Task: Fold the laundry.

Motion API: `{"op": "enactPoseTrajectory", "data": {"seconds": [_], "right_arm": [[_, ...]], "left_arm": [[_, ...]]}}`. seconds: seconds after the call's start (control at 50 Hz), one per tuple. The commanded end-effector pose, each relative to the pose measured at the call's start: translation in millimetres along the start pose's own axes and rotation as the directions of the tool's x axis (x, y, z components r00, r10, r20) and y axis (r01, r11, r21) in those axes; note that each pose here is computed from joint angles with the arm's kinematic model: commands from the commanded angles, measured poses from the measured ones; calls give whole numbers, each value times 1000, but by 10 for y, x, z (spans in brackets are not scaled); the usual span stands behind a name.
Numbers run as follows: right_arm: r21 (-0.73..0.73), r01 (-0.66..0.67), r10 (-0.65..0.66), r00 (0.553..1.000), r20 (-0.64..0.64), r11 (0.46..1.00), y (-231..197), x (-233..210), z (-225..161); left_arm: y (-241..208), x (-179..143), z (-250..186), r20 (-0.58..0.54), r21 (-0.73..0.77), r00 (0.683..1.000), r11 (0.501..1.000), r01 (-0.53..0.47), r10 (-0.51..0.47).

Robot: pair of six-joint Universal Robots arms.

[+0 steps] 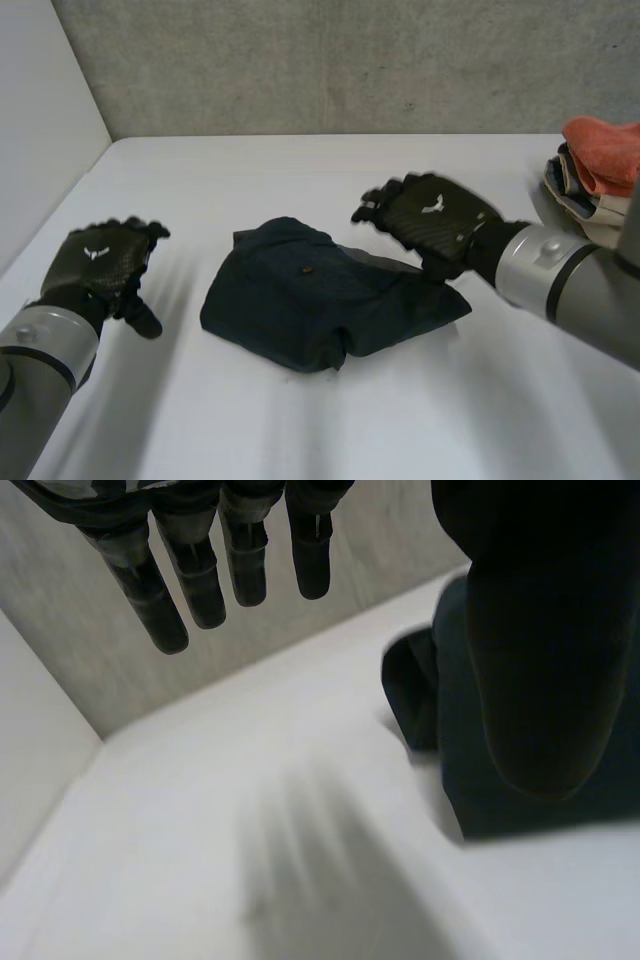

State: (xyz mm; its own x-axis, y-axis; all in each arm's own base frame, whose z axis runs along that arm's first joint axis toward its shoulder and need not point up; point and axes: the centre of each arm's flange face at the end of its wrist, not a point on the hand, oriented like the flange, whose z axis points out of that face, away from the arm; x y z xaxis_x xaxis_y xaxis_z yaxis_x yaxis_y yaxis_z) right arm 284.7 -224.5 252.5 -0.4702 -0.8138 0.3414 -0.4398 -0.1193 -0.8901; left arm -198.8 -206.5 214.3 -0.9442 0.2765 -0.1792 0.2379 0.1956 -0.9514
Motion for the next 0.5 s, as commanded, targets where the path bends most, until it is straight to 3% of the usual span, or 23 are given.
{"op": "enactPoseTrajectory", "data": {"seconds": [0.02,0.16,0.34,0.44,0.5], "right_arm": [[-138,70,-60,995,75,988,301,-206,126],[-181,130,-131,991,7,975,538,-254,373],[-99,171,-179,981,-80,980,492,-156,454],[25,231,-222,954,-201,973,-59,37,151],[75,266,-240,937,-254,961,-293,102,15]], "left_arm": [[301,109,193,-71,-112,996,993,42,-50],[414,427,444,-238,-103,970,994,34,-57],[211,618,598,-256,-3,966,1000,15,-15],[-497,528,362,-205,228,979,972,52,-4],[-1000,429,168,-186,412,983,907,88,-11]]}}
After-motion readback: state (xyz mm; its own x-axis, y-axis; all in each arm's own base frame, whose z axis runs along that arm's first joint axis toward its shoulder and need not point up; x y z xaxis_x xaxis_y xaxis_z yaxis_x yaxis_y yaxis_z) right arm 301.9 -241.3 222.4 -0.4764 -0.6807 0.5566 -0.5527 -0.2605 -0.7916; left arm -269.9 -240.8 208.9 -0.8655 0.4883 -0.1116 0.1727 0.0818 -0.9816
